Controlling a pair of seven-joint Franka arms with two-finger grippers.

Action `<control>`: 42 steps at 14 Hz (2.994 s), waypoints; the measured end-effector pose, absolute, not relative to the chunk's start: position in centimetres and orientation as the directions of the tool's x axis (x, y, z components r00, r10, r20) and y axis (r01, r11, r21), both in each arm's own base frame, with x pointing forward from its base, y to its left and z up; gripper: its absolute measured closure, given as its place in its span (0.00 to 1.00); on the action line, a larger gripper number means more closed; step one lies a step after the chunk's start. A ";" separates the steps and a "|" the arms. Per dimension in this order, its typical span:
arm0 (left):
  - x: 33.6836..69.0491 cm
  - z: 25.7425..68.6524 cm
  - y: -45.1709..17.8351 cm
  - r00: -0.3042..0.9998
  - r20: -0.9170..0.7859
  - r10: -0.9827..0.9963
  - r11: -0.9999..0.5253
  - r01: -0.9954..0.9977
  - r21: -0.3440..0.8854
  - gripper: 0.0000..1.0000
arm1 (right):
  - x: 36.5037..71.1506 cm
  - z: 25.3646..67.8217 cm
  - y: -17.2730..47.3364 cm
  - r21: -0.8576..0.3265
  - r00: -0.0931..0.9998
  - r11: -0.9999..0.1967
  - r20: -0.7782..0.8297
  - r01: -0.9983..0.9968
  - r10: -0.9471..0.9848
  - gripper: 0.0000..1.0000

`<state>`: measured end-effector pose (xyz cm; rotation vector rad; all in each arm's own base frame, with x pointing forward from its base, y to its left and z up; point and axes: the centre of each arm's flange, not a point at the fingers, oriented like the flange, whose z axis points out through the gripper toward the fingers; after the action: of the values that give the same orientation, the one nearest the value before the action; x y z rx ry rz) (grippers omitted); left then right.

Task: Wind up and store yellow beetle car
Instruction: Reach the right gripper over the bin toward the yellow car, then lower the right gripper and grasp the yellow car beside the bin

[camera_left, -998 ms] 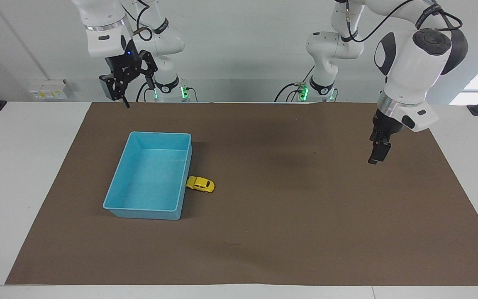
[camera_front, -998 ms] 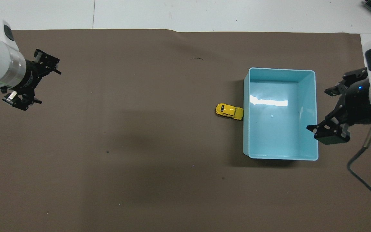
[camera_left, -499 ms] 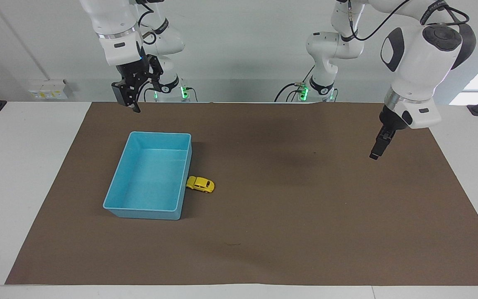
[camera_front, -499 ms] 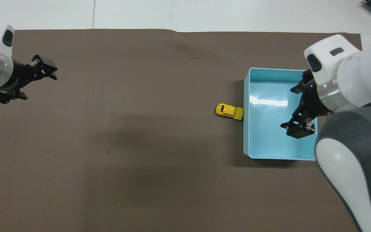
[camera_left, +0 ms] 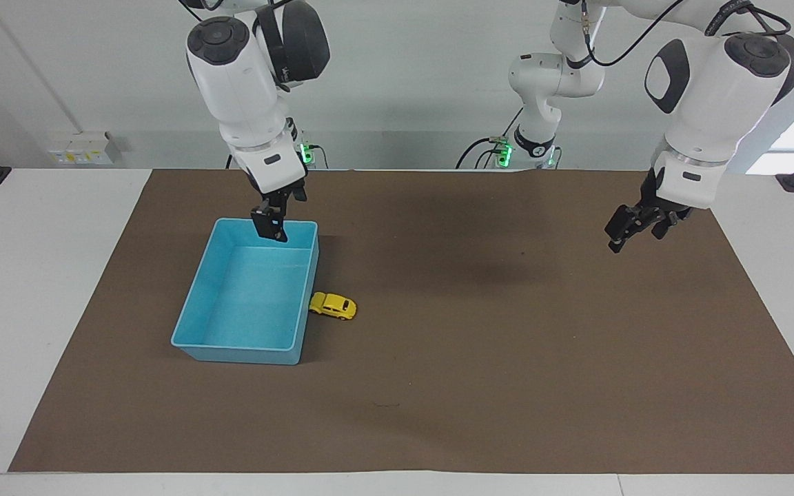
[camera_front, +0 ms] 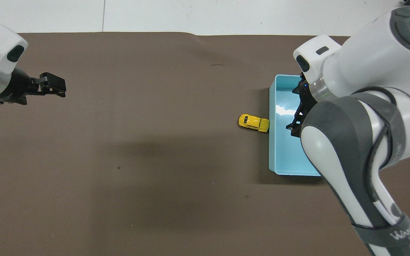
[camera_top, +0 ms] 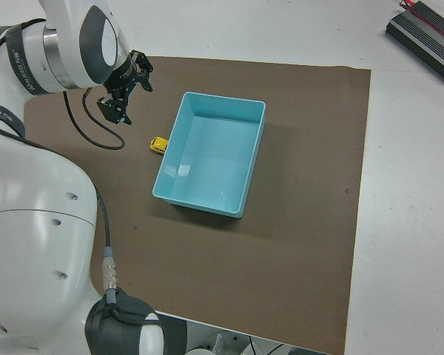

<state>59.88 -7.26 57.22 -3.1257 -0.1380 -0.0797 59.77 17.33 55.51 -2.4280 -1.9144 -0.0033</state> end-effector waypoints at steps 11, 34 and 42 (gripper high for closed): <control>56.7 62.8 -0.8 0.997 0.071 -0.042 -0.999 -0.041 -0.016 0.00 | 62.2 50.7 19.8 -0.005 0.165 -0.165 0.019 0.986 0.986 0.00; 54.3 63.5 0.5 0.999 -0.023 -0.024 -0.999 -0.023 0.029 0.00 | 61.7 37.2 21.1 0.010 0.169 -0.169 0.031 0.985 0.985 0.00; 54.3 63.5 0.5 0.999 -0.023 -0.024 -0.999 -0.023 0.028 0.00 | 61.3 33.5 21.7 0.019 0.141 -0.142 0.033 0.990 0.989 0.00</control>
<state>54.34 0.48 63.55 -3.1694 0.0372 0.0369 61.28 21.69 33.46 -2.3678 -2.0528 -0.0576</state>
